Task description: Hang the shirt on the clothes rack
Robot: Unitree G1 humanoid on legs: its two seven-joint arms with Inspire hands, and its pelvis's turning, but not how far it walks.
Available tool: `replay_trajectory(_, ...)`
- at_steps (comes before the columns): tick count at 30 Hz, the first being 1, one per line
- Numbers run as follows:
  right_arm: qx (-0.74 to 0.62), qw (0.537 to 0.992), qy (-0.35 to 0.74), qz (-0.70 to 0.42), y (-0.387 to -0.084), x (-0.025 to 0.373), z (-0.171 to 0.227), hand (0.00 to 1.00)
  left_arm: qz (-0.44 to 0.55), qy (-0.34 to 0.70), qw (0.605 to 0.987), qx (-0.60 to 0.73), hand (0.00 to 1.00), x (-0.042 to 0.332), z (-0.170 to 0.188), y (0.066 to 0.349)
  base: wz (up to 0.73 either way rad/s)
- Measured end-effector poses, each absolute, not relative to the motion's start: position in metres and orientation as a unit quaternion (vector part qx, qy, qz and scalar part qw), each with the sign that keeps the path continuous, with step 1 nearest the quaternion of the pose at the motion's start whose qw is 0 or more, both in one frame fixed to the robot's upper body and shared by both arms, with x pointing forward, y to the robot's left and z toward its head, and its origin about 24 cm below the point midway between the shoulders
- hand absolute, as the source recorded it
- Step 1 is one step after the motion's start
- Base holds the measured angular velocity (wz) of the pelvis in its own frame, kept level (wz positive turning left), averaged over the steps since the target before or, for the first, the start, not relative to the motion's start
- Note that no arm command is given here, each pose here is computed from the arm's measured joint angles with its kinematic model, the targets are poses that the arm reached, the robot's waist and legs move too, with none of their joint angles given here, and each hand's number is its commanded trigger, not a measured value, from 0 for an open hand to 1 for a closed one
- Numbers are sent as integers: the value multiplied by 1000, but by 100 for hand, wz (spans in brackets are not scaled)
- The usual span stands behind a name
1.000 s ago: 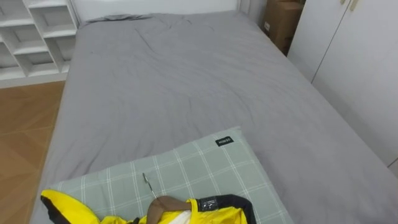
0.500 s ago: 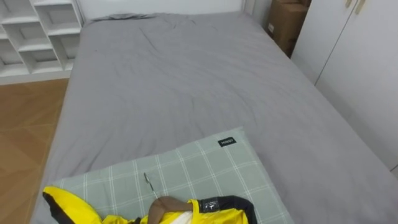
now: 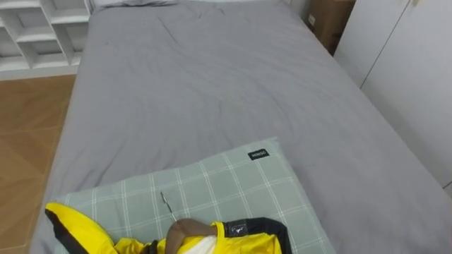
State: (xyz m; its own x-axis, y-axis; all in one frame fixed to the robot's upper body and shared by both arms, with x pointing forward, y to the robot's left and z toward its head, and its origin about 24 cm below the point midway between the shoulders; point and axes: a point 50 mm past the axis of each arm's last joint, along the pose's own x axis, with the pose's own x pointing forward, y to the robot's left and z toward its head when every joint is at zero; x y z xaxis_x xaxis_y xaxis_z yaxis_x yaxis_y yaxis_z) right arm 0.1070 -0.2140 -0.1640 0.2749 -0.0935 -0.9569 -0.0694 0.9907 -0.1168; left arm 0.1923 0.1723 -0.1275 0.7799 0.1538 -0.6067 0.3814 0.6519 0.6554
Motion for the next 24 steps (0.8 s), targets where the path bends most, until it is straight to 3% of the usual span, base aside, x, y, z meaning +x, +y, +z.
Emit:
replay_trajectory(1, -68, 795, 602, -7, -213, 107, -164, 0, -67, 325, 849, 412, 0, 193, -127, 172, 0)
replay_trajectory(2, -70, 795, 602, -3, -212, 107, -164, 0, -66, 326, 848, 412, 40, 193, -127, 173, 0)
replay_trajectory(3, -73, 795, 603, 0, -211, 108, -164, 0, -64, 326, 849, 411, 100, 194, -127, 173, 0)
replay_trajectory(13, -71, 791, 608, 4, -208, 108, -165, 0, -13, 313, 855, 414, 100, 212, -115, 191, 0)
replay_trajectory(24, -71, 792, 607, 4, -208, 109, -165, 0, -5, 338, 841, 422, 100, 207, -119, 196, 0)
